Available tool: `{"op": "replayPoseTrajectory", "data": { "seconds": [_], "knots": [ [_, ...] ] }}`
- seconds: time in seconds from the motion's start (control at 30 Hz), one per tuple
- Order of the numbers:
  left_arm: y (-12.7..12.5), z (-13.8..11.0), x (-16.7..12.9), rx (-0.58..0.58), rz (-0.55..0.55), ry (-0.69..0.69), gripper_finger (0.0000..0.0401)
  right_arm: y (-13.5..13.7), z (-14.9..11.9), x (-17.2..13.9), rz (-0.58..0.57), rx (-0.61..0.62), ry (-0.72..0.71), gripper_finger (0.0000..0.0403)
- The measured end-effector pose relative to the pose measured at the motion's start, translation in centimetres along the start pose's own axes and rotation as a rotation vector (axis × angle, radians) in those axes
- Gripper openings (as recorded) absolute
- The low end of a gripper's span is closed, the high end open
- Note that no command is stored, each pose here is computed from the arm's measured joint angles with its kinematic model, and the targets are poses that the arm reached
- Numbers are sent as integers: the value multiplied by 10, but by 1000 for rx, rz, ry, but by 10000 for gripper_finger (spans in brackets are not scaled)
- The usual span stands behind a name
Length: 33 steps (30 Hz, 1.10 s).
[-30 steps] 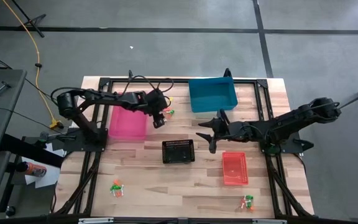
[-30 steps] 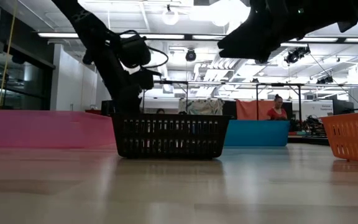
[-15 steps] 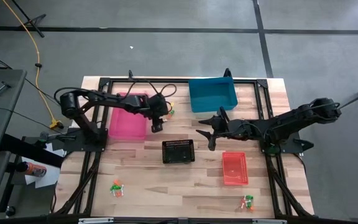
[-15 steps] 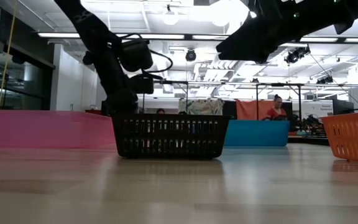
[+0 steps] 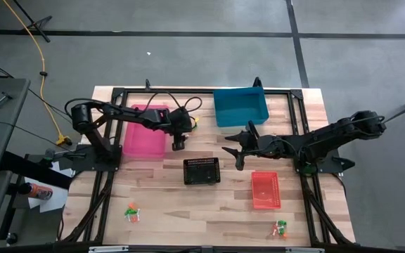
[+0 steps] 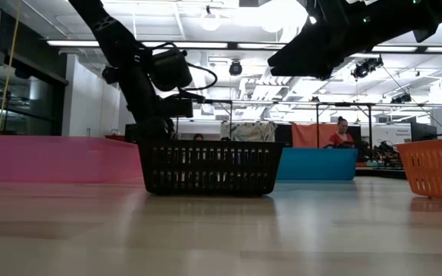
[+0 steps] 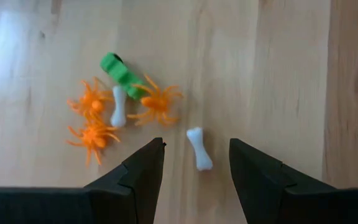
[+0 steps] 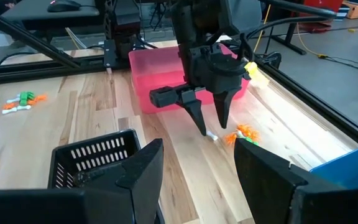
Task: Sort Halloween decoration
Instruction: Put the white bone toy into the blue bin
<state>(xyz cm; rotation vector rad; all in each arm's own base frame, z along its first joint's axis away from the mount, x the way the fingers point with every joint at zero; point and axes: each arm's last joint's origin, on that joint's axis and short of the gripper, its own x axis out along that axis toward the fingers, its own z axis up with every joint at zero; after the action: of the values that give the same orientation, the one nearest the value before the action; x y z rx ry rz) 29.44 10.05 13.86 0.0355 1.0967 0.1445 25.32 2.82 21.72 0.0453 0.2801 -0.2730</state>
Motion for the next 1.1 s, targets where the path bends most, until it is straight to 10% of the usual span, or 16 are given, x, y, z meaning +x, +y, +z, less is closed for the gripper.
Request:
{"op": "replayPoseTrajectory", "data": {
  "seconds": [1.1],
  "knots": [
    [-9, -9, 8, -16, 13, 109, 108, -1, -5, 0, -8, 56, 51, 193]
  ]
}}
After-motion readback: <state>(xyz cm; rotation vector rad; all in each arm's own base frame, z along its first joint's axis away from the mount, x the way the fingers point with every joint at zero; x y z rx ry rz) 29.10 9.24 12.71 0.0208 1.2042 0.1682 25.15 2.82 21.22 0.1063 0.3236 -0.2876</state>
